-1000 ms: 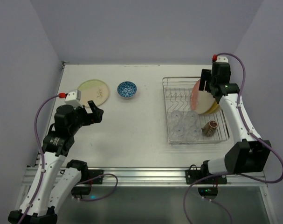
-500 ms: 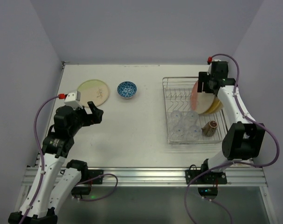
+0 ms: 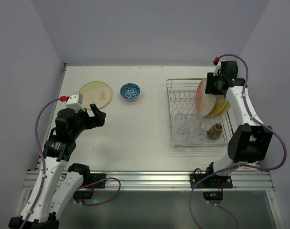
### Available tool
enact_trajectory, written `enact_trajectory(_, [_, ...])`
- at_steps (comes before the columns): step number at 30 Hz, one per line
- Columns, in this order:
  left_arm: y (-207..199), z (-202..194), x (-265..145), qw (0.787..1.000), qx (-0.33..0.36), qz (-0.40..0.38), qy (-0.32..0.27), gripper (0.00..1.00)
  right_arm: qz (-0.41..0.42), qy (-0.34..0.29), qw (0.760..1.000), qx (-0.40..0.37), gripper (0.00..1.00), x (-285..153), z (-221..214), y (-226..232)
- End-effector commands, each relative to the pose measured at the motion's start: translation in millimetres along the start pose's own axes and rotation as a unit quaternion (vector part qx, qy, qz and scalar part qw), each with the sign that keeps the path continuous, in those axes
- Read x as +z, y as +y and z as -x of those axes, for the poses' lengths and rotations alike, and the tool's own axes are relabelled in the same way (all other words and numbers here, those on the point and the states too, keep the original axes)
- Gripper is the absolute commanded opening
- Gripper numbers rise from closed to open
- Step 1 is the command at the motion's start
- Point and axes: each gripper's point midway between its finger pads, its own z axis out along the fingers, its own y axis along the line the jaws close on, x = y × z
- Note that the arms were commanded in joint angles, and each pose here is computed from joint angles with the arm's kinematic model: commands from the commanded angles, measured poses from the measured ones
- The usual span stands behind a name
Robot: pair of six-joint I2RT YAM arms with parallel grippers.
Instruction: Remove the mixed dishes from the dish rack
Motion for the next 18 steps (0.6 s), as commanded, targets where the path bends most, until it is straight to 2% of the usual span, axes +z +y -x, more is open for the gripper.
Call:
enact_trajectory(1, [-6.2, 5.0, -0.1, 1.000, 0.015, -0.017, -0.011, 1.00, 0.023, -0.006, 1.000, -0.001, 0.45, -1.8, 10.8, 10.5])
enact_trajectory(6, [-6.7, 6.2, -0.6, 1.000, 0.016, -0.019, -0.014, 1.00, 0.026, 0.005, 1.000, 0.000, 0.32, 3.4, 6.7, 11.4])
enact_trajectory(9, [-6.2, 5.1, 0.3, 1.000, 0.015, -0.018, -0.012, 1.00, 0.026, 0.000, 1.000, 0.003, 0.29, 0.3, 10.1, 11.5])
enact_trajectory(13, [-6.7, 5.1, 0.6, 1.000, 0.016, -0.019, -0.011, 1.00, 0.025, -0.007, 1.000, 0.001, 0.15, -5.3, 16.6, 11.5])
enact_trajectory(16, [-6.7, 4.5, 1.2, 1.000, 0.016, -0.019, -0.010, 1.00, 0.026, -0.016, 1.000, 0.000, 0.12, -8.5, 23.8, 12.6])
enact_trajectory(18, [-7.2, 5.0, 0.9, 1.000, 0.016, -0.020, -0.010, 1.00, 0.023, -0.022, 1.000, 0.000, 0.05, -10.1, 28.8, 11.4])
